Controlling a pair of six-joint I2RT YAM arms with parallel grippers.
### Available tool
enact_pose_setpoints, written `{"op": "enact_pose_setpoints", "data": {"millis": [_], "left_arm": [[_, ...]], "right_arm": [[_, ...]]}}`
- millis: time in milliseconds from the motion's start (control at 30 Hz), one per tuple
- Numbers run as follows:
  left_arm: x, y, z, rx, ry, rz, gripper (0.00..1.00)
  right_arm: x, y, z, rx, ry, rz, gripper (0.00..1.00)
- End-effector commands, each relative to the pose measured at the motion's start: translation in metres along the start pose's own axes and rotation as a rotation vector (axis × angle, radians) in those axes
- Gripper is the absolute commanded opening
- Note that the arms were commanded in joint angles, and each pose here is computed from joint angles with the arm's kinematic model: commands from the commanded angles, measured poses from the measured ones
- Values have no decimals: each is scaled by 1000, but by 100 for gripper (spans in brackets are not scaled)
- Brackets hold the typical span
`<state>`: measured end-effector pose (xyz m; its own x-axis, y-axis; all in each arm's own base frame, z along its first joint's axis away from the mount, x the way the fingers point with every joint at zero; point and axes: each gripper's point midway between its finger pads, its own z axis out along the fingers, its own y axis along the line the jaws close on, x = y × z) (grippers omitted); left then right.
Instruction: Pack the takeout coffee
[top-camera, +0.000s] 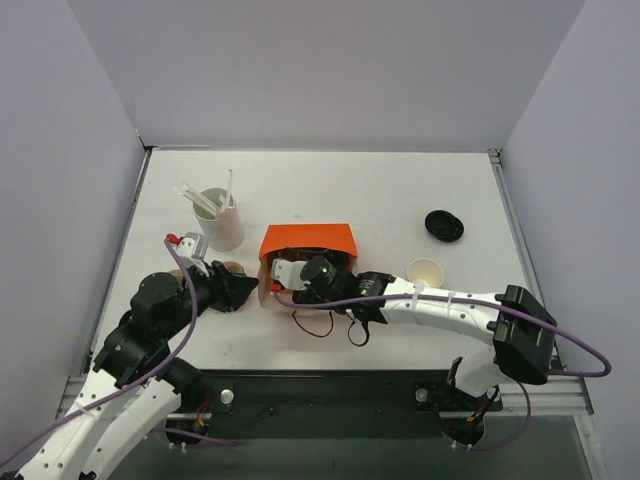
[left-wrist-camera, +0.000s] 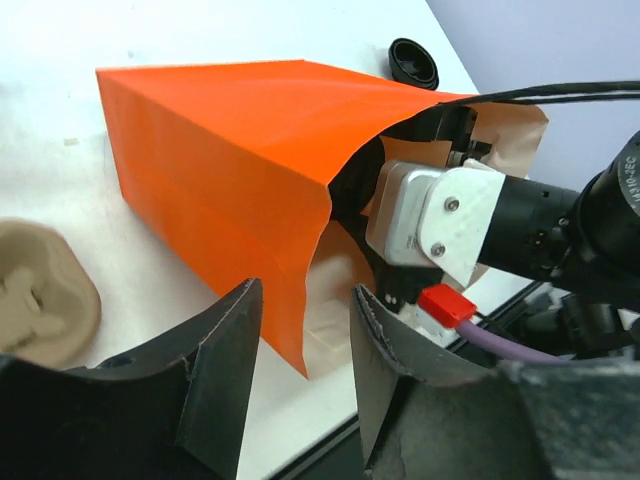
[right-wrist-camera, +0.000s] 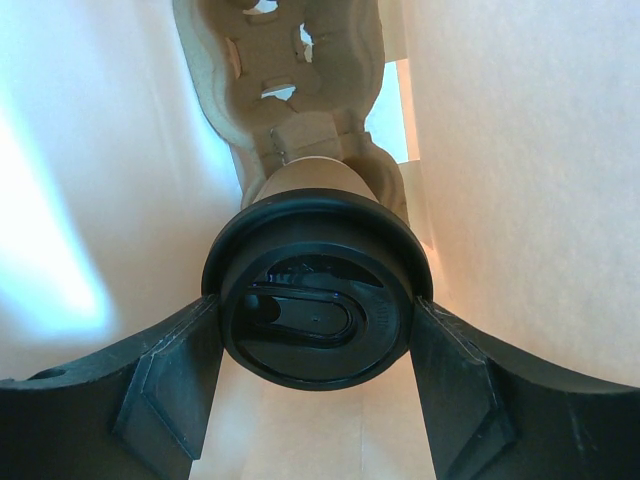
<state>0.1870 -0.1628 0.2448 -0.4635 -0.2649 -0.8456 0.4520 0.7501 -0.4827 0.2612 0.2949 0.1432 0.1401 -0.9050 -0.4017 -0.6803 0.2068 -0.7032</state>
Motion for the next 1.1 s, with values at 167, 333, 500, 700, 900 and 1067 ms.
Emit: {"op": "enact_pose_setpoints", "data": {"millis": [167,333,500,700,900,1067], "left_arm": [[20,5,-31,-159,60,-500,56],[39,16,-21,-226,84,-641,60],[44,18,-12,-254,108,-710,63],[45,29,5,-302,71,-760,63],[51,28,23,-308,98,-754,54],[50,25,24,-320,110,-752,47]], "right_arm": [[-14,-11,3,37,-17,98,34],[-15,-12,4,41,-14,114,34],[-17,-15,3,49,-17,128,33],[-19,-16,6,56,-12,150,33],[-17,-16,5,56,7,162,33],[-18,-17,3,55,10,181,33]]}}
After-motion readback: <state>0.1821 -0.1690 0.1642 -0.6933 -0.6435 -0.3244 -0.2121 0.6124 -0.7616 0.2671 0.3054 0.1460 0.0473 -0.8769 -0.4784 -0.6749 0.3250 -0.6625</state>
